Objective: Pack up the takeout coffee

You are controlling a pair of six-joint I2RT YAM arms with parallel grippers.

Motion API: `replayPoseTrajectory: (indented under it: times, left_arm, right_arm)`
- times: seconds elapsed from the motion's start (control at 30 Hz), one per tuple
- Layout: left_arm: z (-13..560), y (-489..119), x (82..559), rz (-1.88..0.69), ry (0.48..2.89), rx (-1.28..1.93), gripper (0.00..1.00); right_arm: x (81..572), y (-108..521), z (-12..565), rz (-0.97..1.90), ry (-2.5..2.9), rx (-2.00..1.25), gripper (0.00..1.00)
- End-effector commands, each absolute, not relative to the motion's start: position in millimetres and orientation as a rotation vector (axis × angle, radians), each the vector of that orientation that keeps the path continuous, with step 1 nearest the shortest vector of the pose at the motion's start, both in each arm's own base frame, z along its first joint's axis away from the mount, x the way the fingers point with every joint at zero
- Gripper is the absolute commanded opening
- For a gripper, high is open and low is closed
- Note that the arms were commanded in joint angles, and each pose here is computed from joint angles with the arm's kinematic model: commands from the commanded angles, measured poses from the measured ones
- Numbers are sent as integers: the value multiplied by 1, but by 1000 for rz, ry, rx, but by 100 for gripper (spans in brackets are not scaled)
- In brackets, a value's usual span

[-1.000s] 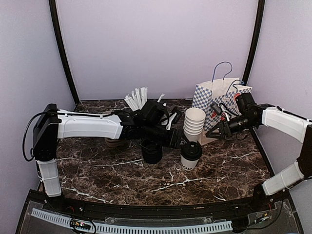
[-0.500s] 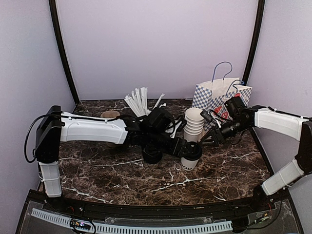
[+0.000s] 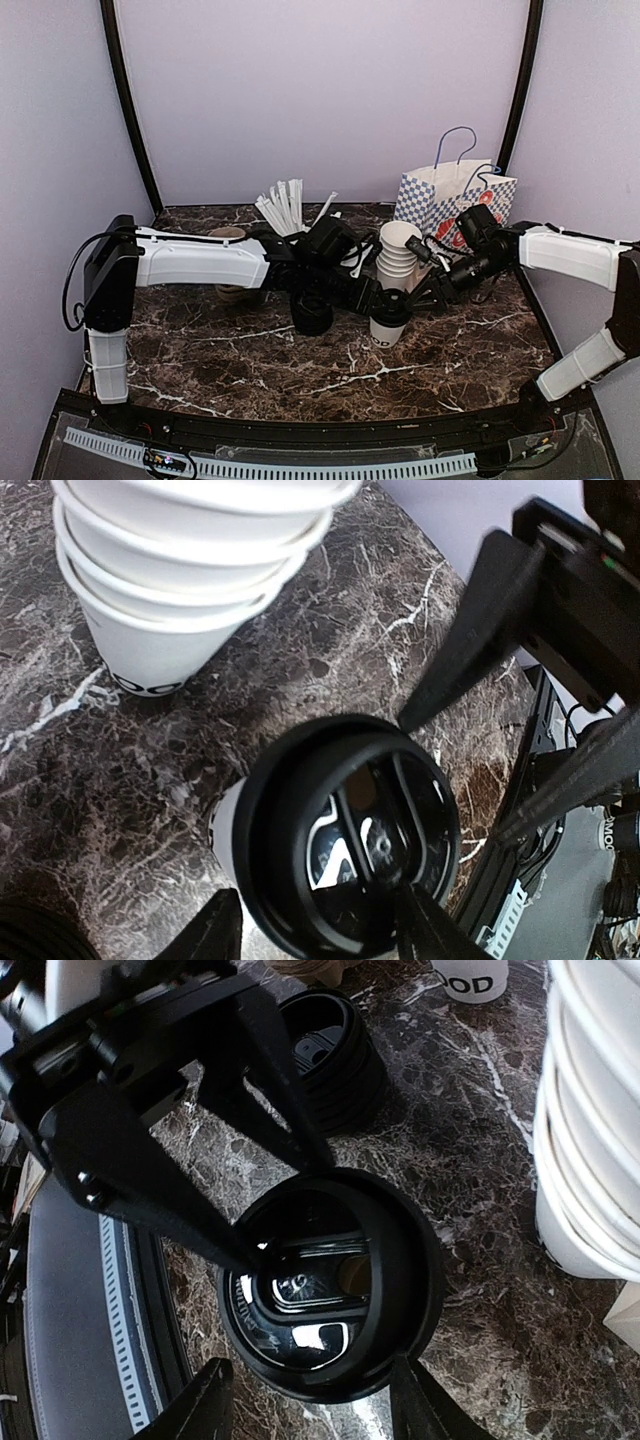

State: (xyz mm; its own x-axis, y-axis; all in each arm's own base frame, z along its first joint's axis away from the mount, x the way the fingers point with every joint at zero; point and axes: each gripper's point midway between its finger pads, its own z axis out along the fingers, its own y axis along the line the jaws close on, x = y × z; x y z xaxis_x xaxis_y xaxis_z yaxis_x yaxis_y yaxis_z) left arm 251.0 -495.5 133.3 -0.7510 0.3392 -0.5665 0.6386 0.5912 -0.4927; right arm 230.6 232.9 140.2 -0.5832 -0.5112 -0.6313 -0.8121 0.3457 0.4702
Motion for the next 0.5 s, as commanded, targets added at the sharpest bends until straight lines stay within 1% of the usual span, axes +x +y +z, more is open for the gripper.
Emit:
replayPoseTrajectory:
  times: [0.0,0.27,0.47]
  left_arm:
    - [135,-490,265,-953,2404,791,54]
    - [134,-490,277,-967,2384,800,52]
    - [154,-494,278,-987,2328,848,57]
  right_arm:
    - [213,236,142,1131,2215,-1241,53]
    - [191,238,152,1237,2191,-1333,52]
    - [186,235,161,1275,2204,-1355,48]
